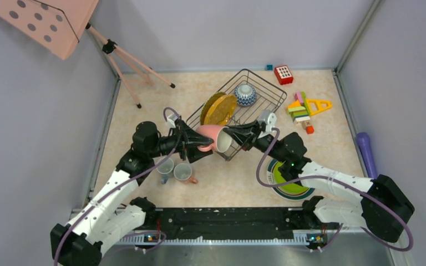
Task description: Load the mixed dishes into the dish rack
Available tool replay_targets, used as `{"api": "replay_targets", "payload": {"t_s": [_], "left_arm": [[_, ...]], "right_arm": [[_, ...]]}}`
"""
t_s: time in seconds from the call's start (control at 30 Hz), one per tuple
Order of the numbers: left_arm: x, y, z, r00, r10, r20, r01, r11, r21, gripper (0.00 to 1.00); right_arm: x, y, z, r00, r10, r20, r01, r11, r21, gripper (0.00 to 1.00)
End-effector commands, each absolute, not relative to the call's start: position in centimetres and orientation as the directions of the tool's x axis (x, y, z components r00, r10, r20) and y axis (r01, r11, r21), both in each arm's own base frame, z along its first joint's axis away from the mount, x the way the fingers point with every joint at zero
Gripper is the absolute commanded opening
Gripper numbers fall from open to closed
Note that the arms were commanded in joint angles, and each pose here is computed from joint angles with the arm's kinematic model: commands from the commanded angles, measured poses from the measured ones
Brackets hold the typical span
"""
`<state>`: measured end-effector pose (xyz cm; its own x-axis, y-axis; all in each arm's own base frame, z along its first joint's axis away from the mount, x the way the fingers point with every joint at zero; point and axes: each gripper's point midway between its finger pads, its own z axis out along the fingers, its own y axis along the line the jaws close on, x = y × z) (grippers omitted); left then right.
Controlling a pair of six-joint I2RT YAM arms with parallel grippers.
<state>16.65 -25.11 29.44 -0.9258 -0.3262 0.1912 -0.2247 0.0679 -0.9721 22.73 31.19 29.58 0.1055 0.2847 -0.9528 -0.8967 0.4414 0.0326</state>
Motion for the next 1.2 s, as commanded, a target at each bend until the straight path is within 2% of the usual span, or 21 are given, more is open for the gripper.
{"api": "replay_targets", "payload": {"t_s": [0.0,0.13,0.27,0.37,0.4,0.43,0.47,0.5,0.57,0.73,0.83,0.93,1.07,1.17], "left_arm": [[16.6,-25.2,32.8,-0.937,-0.333,0.105,-0.113,0.003,-0.994,0.54],[16.6,-25.5,32.4,-0.938,-0.331,0.105,-0.114,0.008,-0.993,0.36],[16.9,-25.6,32.2,-0.939,-0.335,0.081,-0.090,0.014,-0.996,0.00],[17.1,-25.5,32.1,-0.936,-0.351,0.016,-0.040,0.060,-0.997,0.00],[17.5,-25.3,31.8,-0.926,-0.376,-0.032,-0.005,0.097,-0.995,0.00],[17.6,-25.0,31.7,-0.918,-0.393,-0.052,0.003,0.124,-0.992,0.00],[18.4,-24.6,31.4,-0.892,-0.434,-0.122,0.049,0.176,-0.983,0.00],[18.8,-24.1,31.2,-0.871,-0.460,-0.170,0.073,0.221,-0.973,0.00],[19.6,-23.1,30.6,-0.827,-0.497,-0.261,0.109,0.314,-0.943,0.00],[21.0,-21.4,30.5,-0.735,-0.470,-0.488,0.239,0.495,-0.836,0.00],[21.7,-20.6,29.8,-0.696,-0.417,-0.584,0.284,0.587,-0.758,0.00],[22.3,-19.8,28.6,-0.654,-0.321,-0.685,0.346,0.679,-0.648,0.00],[23.4,-19.4,27.8,-0.579,-0.230,-0.783,0.396,0.760,-0.516,0.00],[24.0,-20.0,28.4,-0.519,-0.195,-0.832,0.433,0.780,-0.453,0.00]], "right_arm": [[21.6,29.9,35.8,0.268,0.432,-0.861,-0.892,0.448,-0.053,0.00],[21.2,30.0,36.0,0.272,0.449,-0.851,-0.900,0.431,-0.061,0.00],[21.0,30.1,35.8,0.269,0.452,-0.850,-0.906,0.417,-0.064,0.00],[21.5,29.8,35.2,0.262,0.443,-0.857,-0.897,0.439,-0.047,0.00],[21.6,29.5,35.0,0.264,0.444,-0.856,-0.890,0.454,-0.039,0.12],[21.8,29.2,34.8,0.263,0.441,-0.858,-0.883,0.468,-0.030,0.28],[21.9,28.8,34.6,0.265,0.440,-0.858,-0.875,0.484,-0.022,0.46],[22.0,28.4,34.3,0.267,0.432,-0.861,-0.868,0.496,-0.020,0.56],[22.1,27.9,33.4,0.258,0.398,-0.881,-0.860,0.510,-0.021,0.63],[21.6,27.3,30.7,0.185,0.272,-0.944,-0.865,0.502,-0.025,0.71],[21.0,27.6,29.3,0.087,0.149,-0.985,-0.883,0.469,-0.007,0.74],[20.6,27.0,29.8,0.020,0.102,-0.995,-0.879,0.476,0.032,0.76],[20.3,26.2,30.4,-0.051,0.055,-0.997,-0.862,0.502,0.072,0.76],[21.1,25.3,30.4,-0.099,0.030,-0.995,-0.815,0.571,0.098,0.75]]}}
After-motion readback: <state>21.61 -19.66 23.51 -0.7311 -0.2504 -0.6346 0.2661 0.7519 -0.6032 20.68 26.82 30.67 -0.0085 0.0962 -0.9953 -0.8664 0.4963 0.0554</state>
